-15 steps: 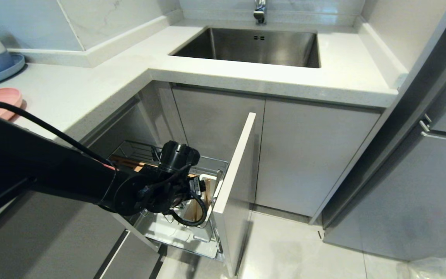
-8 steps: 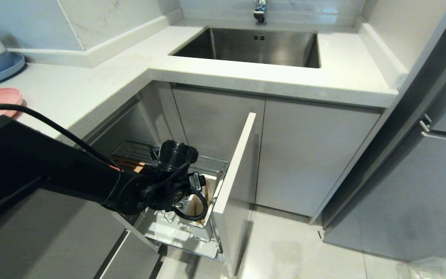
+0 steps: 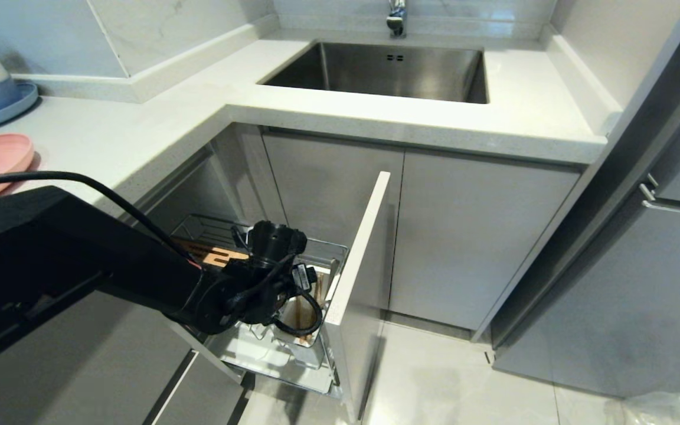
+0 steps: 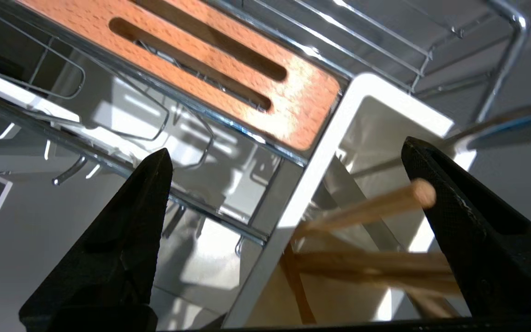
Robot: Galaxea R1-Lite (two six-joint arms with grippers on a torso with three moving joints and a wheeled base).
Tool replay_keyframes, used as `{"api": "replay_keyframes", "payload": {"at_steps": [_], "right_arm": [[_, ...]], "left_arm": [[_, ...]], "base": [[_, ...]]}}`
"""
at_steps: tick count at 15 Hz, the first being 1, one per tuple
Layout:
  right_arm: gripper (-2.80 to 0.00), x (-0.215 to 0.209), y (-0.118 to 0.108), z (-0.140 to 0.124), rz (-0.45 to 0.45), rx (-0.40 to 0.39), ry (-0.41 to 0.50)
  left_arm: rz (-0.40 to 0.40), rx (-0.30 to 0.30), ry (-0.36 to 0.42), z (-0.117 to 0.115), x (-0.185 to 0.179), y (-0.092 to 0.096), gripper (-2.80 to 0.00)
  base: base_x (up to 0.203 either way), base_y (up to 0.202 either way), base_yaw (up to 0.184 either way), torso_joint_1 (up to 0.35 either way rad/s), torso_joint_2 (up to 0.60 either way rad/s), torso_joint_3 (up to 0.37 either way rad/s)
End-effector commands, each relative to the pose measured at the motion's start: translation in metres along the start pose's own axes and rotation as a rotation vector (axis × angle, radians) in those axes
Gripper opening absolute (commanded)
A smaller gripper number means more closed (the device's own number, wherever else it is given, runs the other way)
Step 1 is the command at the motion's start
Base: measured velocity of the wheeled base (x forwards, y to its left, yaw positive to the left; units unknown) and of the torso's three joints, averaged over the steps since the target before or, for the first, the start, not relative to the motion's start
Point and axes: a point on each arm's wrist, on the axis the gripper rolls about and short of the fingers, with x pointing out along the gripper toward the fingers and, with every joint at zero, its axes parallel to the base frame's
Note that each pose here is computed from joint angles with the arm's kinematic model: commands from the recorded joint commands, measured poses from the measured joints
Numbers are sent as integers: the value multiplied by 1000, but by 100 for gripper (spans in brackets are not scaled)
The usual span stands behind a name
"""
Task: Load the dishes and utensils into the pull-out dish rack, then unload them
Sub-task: Take the chopsticks out of the cupboard
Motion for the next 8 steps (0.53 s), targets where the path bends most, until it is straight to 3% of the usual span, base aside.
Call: {"api": "replay_keyframes", "payload": {"at_steps": [1, 8], "right_arm": [[-280, 0, 0, 0, 0, 0, 1], [-280, 0, 0, 0, 0, 0, 1]], "left_arm": [[17, 5, 4, -7, 6, 0, 0], [23, 4, -1, -7, 7, 0, 0]], "base": [[0, 0, 0, 0, 0, 0], [0, 0, 0, 0, 0, 0]]}}
